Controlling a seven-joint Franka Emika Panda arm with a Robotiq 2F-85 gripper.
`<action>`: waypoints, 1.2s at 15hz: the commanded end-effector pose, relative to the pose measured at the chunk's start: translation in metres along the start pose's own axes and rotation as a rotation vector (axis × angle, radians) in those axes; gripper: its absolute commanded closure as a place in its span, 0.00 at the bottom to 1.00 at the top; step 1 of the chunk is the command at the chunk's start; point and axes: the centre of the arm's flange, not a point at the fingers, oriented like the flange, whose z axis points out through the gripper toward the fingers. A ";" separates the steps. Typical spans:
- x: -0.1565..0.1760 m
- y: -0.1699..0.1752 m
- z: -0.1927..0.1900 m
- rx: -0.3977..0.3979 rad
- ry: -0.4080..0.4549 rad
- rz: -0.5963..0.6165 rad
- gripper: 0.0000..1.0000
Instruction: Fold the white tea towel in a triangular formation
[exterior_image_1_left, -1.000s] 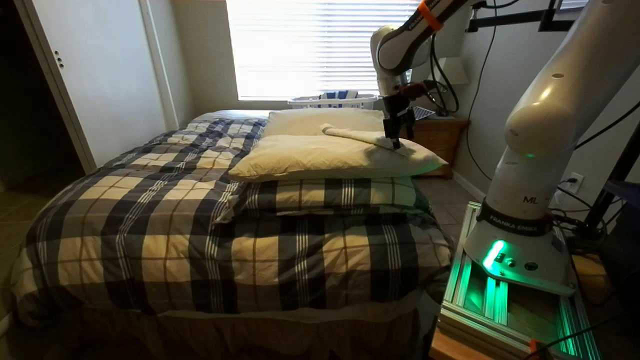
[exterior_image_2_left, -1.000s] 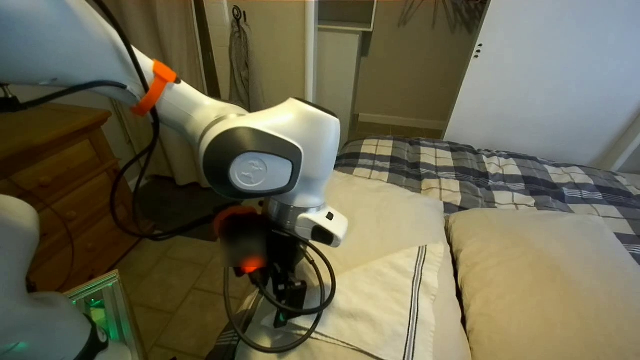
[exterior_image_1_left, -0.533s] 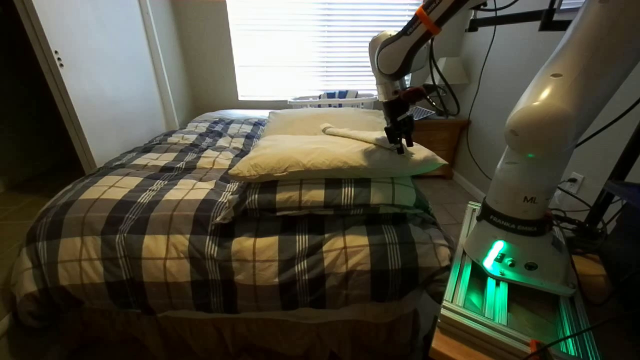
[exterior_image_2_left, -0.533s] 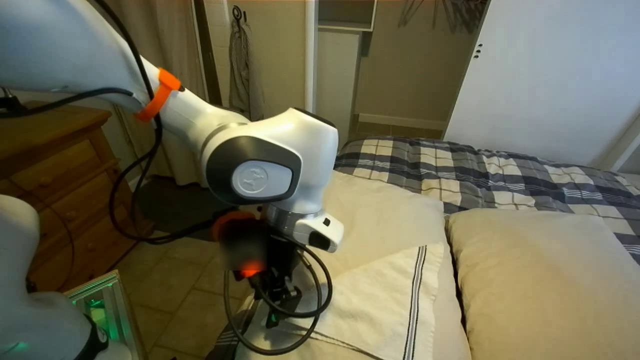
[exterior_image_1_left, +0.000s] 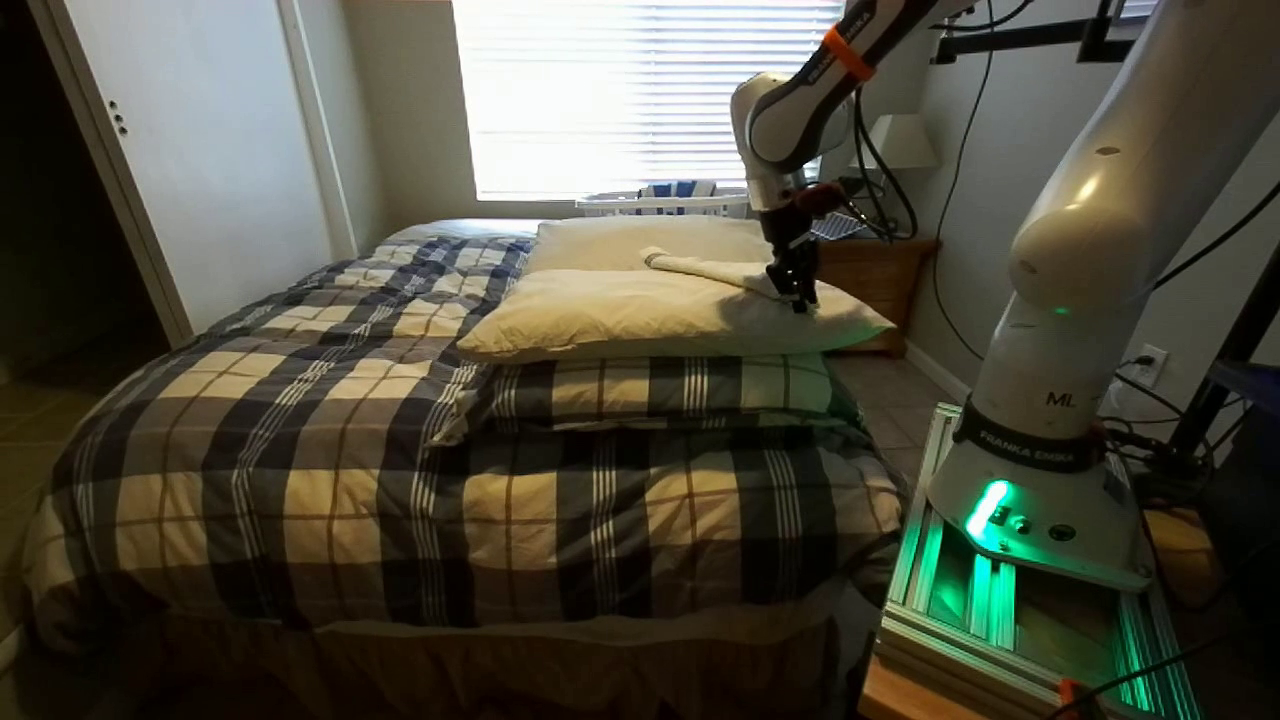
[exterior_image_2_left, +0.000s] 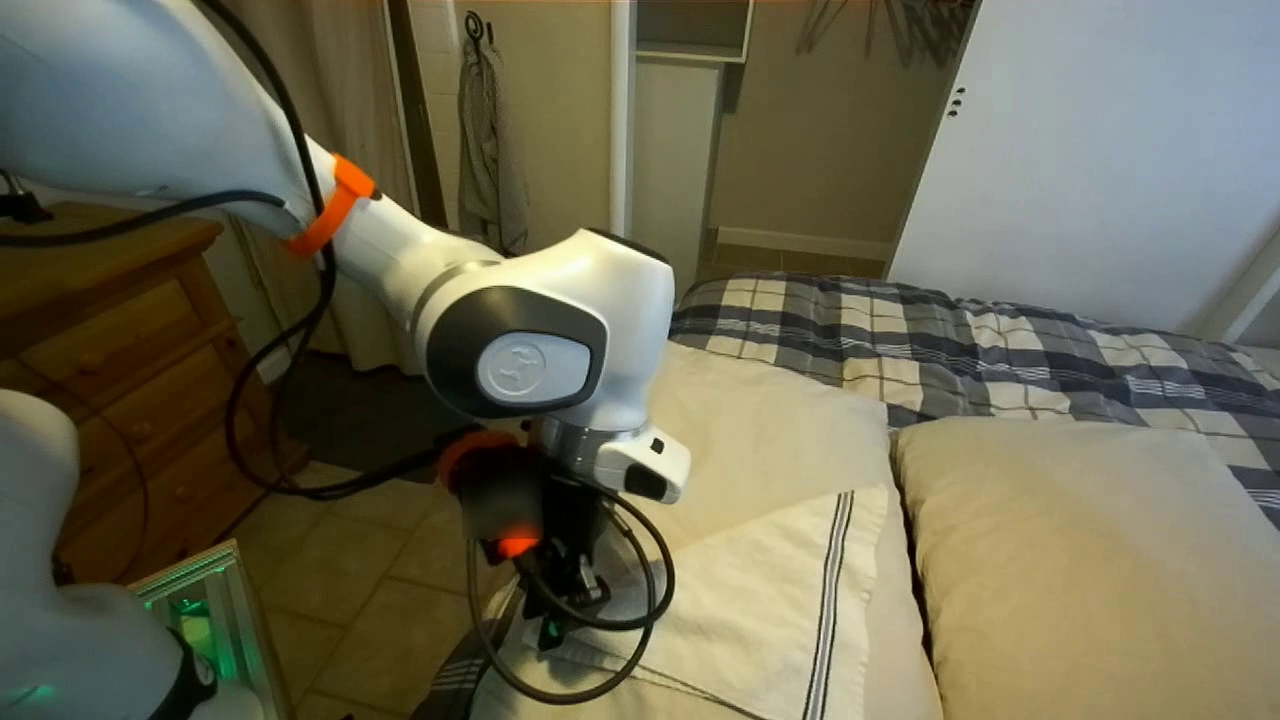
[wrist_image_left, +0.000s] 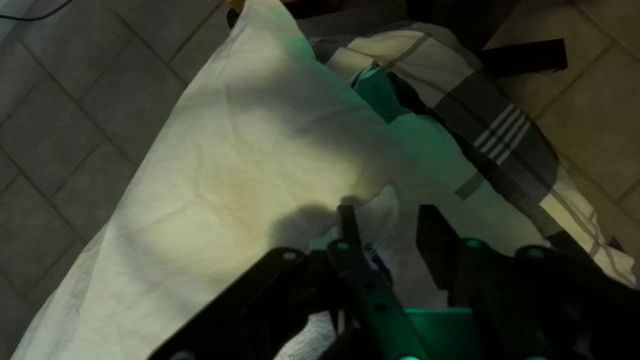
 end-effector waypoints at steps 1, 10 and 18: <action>0.000 0.002 0.005 -0.050 -0.004 -0.002 0.93; 0.003 0.025 -0.025 -0.152 0.136 -0.024 0.99; -0.002 0.044 -0.091 -0.163 0.269 -0.012 0.99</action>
